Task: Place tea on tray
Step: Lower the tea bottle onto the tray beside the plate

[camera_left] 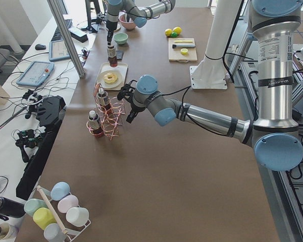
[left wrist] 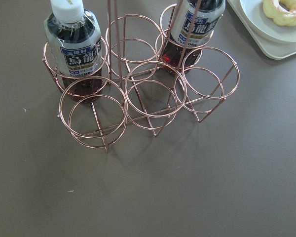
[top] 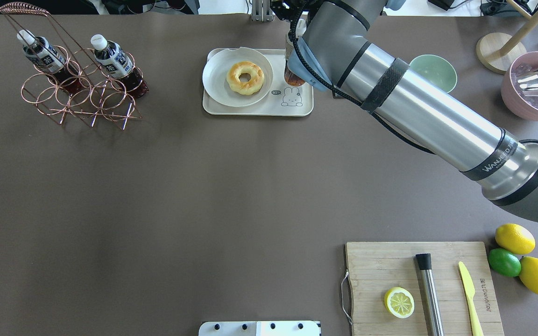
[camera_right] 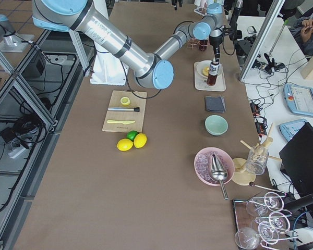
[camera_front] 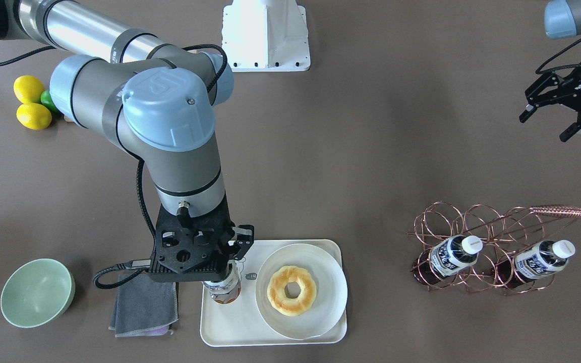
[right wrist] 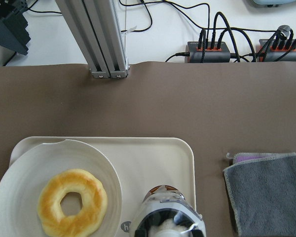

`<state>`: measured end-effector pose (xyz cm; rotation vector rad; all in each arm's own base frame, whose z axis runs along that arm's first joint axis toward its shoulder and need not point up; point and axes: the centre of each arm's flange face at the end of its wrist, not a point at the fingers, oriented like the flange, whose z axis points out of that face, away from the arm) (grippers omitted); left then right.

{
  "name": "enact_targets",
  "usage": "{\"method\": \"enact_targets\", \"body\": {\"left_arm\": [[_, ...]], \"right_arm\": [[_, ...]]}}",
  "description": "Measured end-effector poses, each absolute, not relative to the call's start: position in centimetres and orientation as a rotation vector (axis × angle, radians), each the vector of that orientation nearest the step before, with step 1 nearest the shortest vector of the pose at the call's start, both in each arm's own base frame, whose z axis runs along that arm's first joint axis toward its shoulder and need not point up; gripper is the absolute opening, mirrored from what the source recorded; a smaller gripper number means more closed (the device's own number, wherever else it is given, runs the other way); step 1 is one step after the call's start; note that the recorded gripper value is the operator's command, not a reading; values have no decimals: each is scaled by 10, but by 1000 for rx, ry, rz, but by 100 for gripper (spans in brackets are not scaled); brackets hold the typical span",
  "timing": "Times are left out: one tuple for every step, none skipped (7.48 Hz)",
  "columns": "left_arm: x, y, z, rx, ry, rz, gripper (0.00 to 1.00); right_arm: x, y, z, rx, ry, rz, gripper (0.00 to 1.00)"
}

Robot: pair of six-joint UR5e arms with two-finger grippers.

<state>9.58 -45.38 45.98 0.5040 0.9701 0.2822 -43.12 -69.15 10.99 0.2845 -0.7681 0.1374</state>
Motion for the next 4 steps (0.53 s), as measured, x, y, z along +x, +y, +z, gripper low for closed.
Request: {"method": "enact_targets", "body": {"left_arm": [[96,-454,459,506,971,283,96],[96,-455,458,507,972,284,96],[96,-455,456,510,972,285,96],[97,-456,455,511,973,285,96]], "right_arm": [[-434,-698,119,281,-762,137,0],[-436,-701,124,279,-762,137,0],[-438,-701,125,278,-763,137,0],[-439,-701,123,279,-765,138,0]]}}
